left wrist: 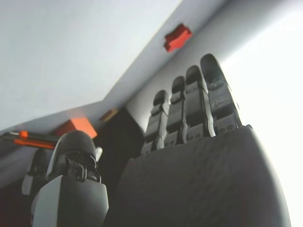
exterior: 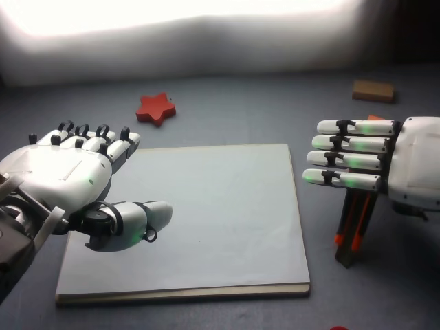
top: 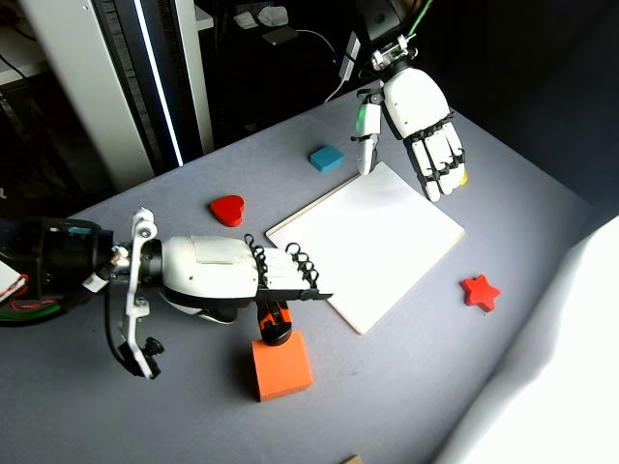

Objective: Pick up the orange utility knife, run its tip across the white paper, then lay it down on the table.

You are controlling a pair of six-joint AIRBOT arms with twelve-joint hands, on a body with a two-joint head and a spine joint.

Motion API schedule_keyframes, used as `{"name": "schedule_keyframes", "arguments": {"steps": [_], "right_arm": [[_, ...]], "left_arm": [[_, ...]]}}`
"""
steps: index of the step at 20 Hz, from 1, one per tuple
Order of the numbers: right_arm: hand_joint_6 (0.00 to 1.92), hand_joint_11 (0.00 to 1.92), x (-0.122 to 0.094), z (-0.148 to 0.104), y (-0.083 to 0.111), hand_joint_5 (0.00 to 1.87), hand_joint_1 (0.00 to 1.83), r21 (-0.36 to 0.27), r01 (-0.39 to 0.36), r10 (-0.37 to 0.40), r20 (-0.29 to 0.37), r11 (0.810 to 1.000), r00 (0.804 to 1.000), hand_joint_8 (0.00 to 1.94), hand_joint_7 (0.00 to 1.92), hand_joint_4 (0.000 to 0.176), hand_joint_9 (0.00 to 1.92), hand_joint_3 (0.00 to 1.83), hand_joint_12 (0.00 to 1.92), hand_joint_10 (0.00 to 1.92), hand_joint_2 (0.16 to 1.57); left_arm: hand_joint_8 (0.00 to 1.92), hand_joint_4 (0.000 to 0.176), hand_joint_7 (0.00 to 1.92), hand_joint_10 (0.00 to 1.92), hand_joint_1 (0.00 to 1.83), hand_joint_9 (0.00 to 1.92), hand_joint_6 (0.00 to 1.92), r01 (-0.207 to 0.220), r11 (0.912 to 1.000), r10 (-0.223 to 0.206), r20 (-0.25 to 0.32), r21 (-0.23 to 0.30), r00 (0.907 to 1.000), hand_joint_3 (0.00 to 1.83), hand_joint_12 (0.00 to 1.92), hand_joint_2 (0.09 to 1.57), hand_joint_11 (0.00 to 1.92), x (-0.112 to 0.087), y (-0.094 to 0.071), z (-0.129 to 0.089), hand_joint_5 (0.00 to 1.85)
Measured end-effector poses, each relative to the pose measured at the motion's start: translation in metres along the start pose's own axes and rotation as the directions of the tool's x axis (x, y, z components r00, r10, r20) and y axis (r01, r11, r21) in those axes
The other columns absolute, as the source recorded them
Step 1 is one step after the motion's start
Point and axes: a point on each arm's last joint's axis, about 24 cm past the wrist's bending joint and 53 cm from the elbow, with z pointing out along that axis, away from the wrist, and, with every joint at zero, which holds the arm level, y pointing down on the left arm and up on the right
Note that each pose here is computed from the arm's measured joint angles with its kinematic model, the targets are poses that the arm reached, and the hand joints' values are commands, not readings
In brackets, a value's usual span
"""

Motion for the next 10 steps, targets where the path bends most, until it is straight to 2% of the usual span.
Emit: {"name": "schedule_keyframes", "arguments": {"steps": [4,7,10], "right_arm": [[0.00,0.00,0.004,0.005,0.005,0.00,1.13,-0.006,-0.005,0.005,-0.001,1.000,1.000,0.00,0.00,0.000,0.00,0.00,0.00,0.00,1.07],[0.00,0.00,0.007,0.013,0.008,0.00,1.16,-0.005,-0.007,0.007,0.005,1.000,1.000,0.00,0.00,0.000,0.00,0.00,0.00,0.00,1.06],[0.00,0.00,0.009,0.020,0.011,0.00,1.12,-0.008,-0.023,0.023,0.009,1.000,1.000,0.00,0.00,0.000,0.00,0.00,0.00,0.00,1.08]], "left_arm": [[0.00,0.060,0.08,0.01,0.00,0.11,0.00,0.000,1.0000,0.000,0.006,-0.004,1.0000,0.00,0.57,1.19,0.00,-0.001,0.001,0.003,0.00],[0.01,0.058,0.07,0.01,0.03,0.10,0.00,-0.002,1.0000,0.002,0.007,-0.001,1.0000,0.00,0.50,1.19,0.00,-0.001,0.000,0.003,0.00],[0.00,0.059,0.07,0.00,0.01,0.09,0.00,-0.002,1.0000,0.002,0.010,-0.004,1.0000,0.00,0.47,1.20,0.00,-0.002,0.001,0.003,0.00]]}}
